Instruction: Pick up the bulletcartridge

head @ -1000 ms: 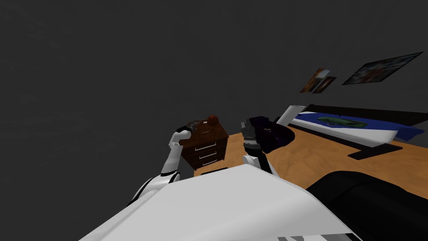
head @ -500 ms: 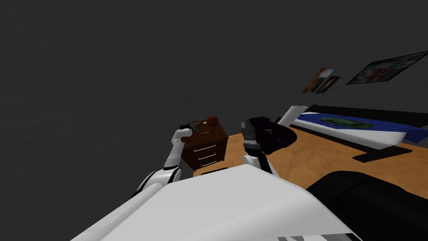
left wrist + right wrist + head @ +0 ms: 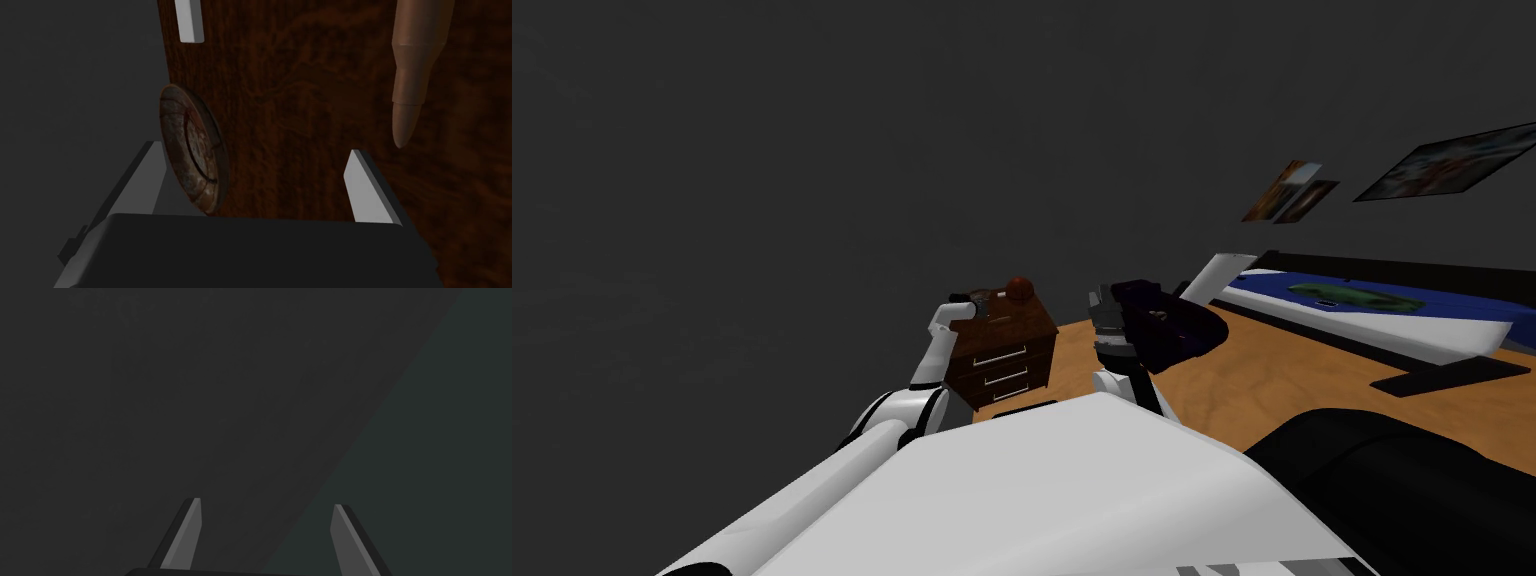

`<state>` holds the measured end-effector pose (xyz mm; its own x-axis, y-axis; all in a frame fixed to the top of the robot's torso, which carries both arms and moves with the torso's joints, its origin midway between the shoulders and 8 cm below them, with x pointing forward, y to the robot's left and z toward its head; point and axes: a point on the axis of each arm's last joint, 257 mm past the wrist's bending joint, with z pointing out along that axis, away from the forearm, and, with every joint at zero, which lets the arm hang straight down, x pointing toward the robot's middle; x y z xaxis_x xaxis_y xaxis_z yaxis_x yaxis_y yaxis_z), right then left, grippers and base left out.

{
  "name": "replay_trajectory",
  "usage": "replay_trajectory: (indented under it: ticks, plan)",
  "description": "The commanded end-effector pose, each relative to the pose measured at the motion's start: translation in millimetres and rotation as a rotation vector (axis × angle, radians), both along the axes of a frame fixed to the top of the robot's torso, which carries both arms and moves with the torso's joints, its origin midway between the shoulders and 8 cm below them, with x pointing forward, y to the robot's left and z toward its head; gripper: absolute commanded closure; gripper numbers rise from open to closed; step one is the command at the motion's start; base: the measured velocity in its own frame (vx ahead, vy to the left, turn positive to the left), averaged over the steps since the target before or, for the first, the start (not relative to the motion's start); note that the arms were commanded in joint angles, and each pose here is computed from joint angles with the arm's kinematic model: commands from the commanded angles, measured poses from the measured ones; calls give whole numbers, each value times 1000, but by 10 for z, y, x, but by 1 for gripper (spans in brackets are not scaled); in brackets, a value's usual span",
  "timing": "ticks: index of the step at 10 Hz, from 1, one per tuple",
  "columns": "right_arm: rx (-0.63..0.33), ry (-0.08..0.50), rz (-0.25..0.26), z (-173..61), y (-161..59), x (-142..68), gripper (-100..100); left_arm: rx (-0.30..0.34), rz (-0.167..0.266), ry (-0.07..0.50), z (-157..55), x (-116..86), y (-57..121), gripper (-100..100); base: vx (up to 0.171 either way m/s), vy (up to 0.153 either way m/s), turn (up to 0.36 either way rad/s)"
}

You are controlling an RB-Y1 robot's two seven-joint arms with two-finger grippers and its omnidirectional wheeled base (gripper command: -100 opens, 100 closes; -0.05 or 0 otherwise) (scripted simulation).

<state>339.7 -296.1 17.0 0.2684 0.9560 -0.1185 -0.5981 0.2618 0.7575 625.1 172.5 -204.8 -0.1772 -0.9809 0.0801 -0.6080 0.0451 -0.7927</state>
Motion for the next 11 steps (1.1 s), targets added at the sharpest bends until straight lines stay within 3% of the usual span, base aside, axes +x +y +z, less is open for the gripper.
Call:
replay_trajectory:
  ticks: [1, 3, 8, 11]
  plan:
    - [0, 0, 0, 0, 0, 0, 0, -1, -5, 71, -134, -50, -17, -100, 32, -44, 25]
    - [0, 0, 0, 0, 0, 0, 0, 6, -7, 102, -195, -105, -10, -100, 20, -29, 10]
    - [0, 0, 0, 0, 0, 0, 0, 19, -14, 295, -464, -277, -51, -100, 29, -31, 23]
    - [0, 0, 0, 0, 0, 0, 0, 29, -13, 368, -557, -379, -40, -100, 33, -39, 18]
